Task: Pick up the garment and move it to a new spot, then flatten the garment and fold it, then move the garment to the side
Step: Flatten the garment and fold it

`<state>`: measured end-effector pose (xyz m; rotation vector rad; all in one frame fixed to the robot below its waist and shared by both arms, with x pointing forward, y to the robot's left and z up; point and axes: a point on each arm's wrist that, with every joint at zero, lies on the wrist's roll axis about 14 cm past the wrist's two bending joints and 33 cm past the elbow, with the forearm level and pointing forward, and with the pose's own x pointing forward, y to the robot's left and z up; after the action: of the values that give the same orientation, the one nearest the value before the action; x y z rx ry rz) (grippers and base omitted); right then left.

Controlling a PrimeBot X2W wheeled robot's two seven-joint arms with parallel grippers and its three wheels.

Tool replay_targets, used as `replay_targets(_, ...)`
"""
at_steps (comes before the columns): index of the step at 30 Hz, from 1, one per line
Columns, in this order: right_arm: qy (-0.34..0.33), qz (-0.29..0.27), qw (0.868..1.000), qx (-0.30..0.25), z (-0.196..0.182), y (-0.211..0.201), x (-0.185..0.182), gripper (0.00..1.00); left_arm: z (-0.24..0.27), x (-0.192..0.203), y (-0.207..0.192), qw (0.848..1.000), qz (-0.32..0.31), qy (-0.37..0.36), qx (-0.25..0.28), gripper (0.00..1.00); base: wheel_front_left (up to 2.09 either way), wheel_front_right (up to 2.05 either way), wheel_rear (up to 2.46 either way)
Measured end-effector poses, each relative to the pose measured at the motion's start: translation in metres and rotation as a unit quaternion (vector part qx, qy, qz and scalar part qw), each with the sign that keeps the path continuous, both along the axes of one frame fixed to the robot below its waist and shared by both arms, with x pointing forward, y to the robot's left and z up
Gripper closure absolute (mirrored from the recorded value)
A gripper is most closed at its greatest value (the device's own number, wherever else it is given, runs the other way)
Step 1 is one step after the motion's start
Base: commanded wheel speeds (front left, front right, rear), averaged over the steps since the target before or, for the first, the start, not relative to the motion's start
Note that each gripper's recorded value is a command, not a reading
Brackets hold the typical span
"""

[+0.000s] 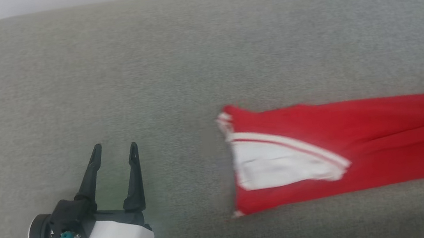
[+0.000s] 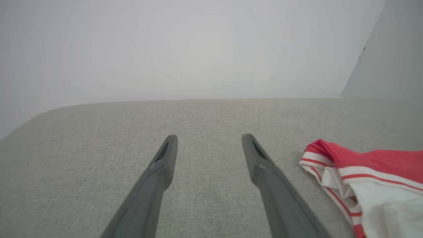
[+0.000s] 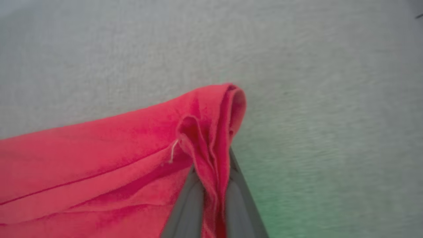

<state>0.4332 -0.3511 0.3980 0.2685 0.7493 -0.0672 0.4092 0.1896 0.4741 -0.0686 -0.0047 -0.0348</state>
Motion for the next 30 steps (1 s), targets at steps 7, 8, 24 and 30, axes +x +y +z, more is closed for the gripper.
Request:
replay_targets(7, -0.051, -0.101, 0.991, -0.066, 0.037, -0.085, -0.004, 1.0, -0.006, 0.011, -0.014, 1.0, -0.02, 0.003, -0.005, 0.0, 0.0, 0.0, 0.0)
replay_targets(8, -0.054, -0.117, 0.989, -0.077, 0.041, -0.097, -0.007, 1.0, -0.007, 0.012, -0.015, 1.0, -0.022, 0.004, -0.006, 0.0, 0.0, 0.0, 0.0)
replay_targets(24, -0.055, 0.036, 0.997, -0.046, 0.031, -0.01, -0.006, 1.0, 0.005, 0.006, -0.009, 1.0, -0.012, -0.01, -0.011, 0.0, 0.0, 0.0, 0.0)
replay_targets(30, -0.076, 0.176, 0.982, -0.003, 0.038, 0.082, 0.0, 1.0, 0.01, -0.006, -0.004, 1.0, -0.004, -0.013, -0.018, 0.0, 0.0, 0.0, 0.0)
